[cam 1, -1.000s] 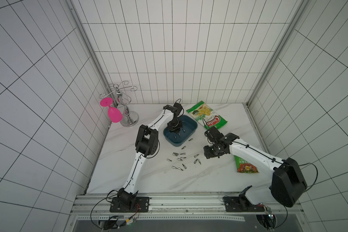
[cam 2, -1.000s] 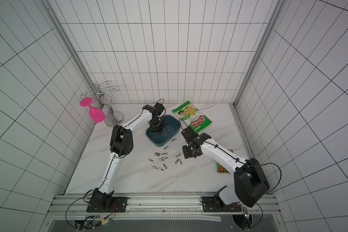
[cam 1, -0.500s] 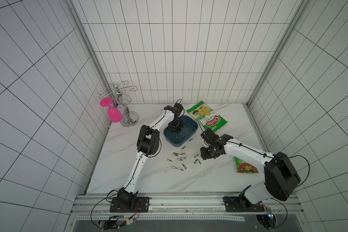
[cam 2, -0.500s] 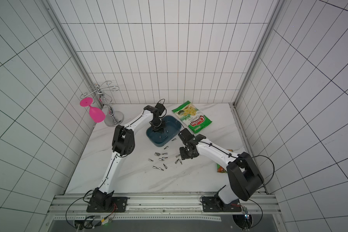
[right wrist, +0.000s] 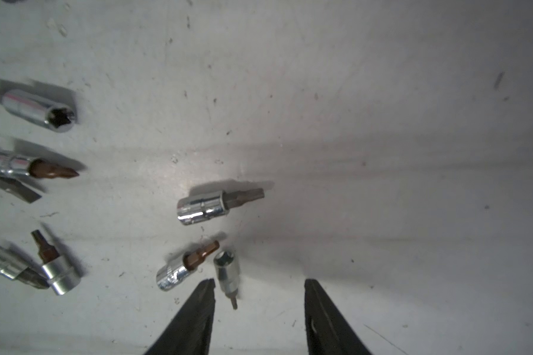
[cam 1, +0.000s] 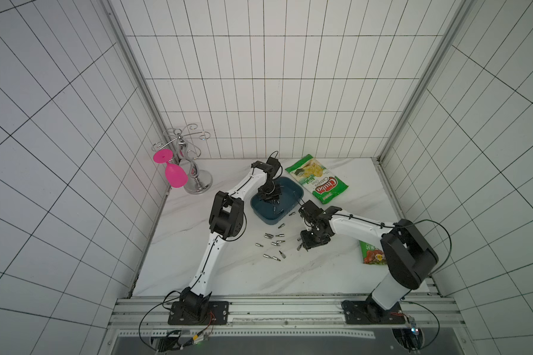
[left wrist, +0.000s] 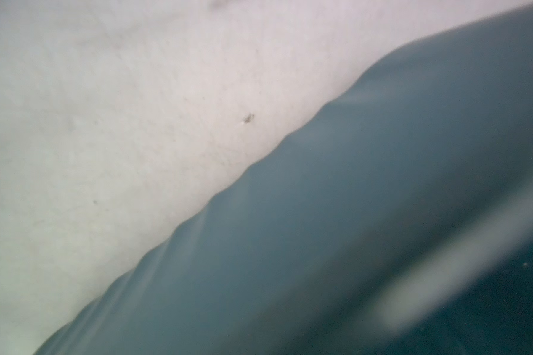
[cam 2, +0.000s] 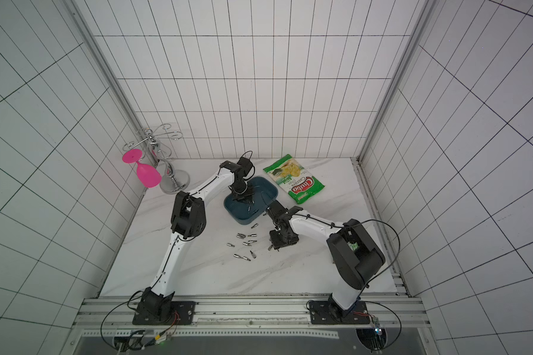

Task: Put the bit on the desktop into the storage box
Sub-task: Place the screwdriver bit in the storage box, then pick up the screwdriver bit from the center of the board.

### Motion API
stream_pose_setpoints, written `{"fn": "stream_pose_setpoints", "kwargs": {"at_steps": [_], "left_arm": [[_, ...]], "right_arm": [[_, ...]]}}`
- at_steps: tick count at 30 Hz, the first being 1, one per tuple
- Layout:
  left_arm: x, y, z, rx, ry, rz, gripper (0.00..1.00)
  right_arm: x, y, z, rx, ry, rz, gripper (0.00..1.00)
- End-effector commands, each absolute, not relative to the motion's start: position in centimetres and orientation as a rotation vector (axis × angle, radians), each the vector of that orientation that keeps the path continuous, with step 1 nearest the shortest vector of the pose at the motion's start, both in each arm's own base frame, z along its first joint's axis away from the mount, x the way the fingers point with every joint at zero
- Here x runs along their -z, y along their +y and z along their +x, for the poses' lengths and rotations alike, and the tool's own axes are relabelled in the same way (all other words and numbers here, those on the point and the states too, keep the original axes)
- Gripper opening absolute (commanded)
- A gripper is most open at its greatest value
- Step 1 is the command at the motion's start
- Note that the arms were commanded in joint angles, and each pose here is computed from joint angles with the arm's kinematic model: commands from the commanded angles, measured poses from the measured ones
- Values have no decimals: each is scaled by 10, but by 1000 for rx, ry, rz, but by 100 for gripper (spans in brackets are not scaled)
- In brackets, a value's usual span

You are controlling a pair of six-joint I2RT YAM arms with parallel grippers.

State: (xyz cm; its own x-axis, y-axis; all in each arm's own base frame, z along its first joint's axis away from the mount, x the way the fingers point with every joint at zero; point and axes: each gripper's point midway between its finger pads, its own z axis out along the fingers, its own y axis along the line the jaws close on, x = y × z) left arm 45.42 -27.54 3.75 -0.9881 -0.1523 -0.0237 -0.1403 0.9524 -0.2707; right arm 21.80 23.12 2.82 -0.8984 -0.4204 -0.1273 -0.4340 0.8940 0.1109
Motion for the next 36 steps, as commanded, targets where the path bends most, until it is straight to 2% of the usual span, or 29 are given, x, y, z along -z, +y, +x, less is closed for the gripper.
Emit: {"fn": "stream_pose_setpoints", "kwargs": {"at_steps": [1, 6, 17, 22, 29, 31, 36], "left_arm": [[-74, -273, 459, 456, 2986, -221, 27], [-87, -266, 461, 469, 2959, -247, 28], [-137, -238, 453, 499, 2879, -297, 32], [-151, -219, 427, 455, 2873, -314, 34], [-137, -194, 377, 387, 2920, -338, 35], [-131, -187, 362, 363, 2935, -347, 35], [-118, -177, 327, 310, 2972, -354, 35]], "right_arm": [[-30, 240, 219, -221, 2948, -720, 49], [-24, 243, 217, -226, 2970, -737, 47], [-15, 242, 212, -207, 3026, -753, 30], [-16, 240, 207, -195, 3037, -747, 21], [-14, 239, 204, -189, 3057, -746, 7], [-19, 241, 206, -197, 3043, -746, 1], [-55, 241, 210, -220, 2982, -722, 0]]}}
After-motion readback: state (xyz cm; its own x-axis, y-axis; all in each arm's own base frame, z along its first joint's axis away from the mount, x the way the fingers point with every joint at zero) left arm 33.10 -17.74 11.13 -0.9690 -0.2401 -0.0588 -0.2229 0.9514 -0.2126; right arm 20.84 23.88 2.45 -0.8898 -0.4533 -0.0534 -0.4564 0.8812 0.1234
